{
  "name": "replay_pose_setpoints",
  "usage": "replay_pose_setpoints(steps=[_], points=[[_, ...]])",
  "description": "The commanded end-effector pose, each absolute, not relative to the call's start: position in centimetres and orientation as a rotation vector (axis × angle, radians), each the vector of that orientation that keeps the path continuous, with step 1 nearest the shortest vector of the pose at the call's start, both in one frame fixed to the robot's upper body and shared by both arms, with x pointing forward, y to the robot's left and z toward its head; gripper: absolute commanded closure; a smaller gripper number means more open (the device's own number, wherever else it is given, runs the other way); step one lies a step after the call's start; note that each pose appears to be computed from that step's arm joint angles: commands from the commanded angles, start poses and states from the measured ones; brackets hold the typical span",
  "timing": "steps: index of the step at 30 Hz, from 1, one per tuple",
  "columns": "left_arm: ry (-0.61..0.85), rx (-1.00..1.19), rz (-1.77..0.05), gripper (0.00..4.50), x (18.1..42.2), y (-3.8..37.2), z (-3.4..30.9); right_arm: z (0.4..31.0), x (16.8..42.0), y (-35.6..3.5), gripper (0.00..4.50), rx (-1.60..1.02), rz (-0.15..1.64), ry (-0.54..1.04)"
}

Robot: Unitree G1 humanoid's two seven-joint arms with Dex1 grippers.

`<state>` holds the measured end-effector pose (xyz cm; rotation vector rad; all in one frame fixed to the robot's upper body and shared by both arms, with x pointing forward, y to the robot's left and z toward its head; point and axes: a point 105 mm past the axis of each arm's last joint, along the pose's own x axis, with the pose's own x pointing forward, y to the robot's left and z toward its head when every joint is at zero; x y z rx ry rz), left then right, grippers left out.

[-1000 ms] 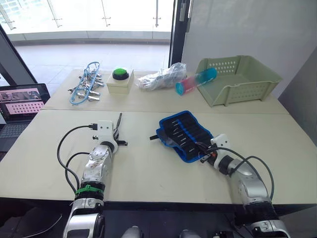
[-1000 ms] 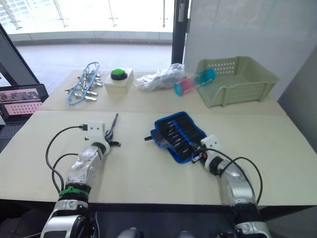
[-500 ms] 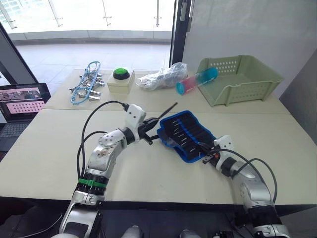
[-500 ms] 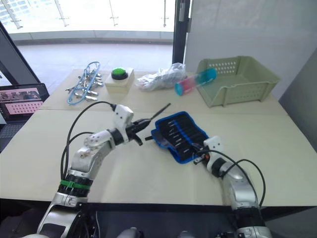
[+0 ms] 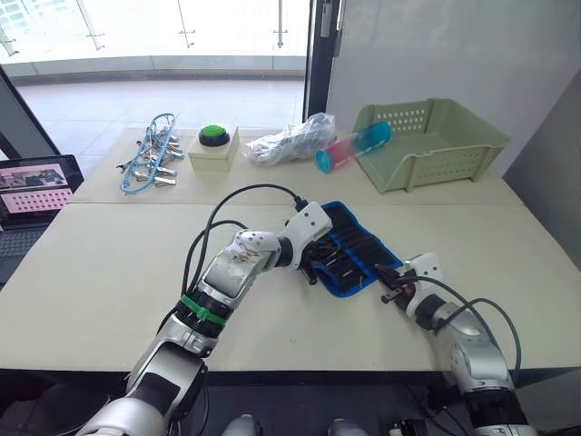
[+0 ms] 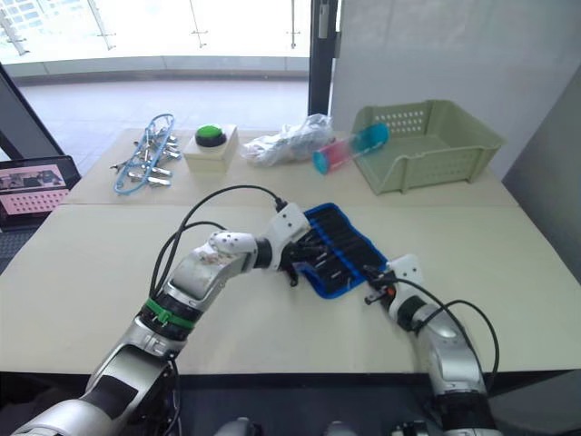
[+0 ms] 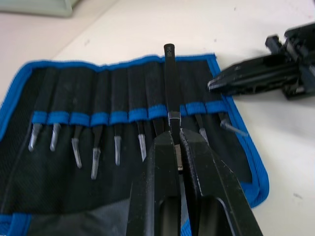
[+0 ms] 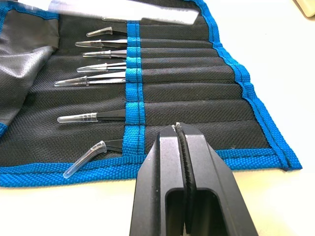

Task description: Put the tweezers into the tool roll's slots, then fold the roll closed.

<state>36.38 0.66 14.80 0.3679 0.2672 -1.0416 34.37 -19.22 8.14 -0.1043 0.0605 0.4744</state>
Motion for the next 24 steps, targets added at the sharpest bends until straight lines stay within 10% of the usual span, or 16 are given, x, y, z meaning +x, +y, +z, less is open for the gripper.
replay_pose_setpoints(steps=[1,24], points=[[0.26,0.404,-1.052,4.48,36.0,1.0,15.5,8.1,34.3,-19.4,4.5,-0.108,0.462,0.066],[0.344,0.388,-1.021,4.48,36.0,0.7,12.5,6.9,34.8,-18.2,4.5,-0.094,0.492,0.111]])
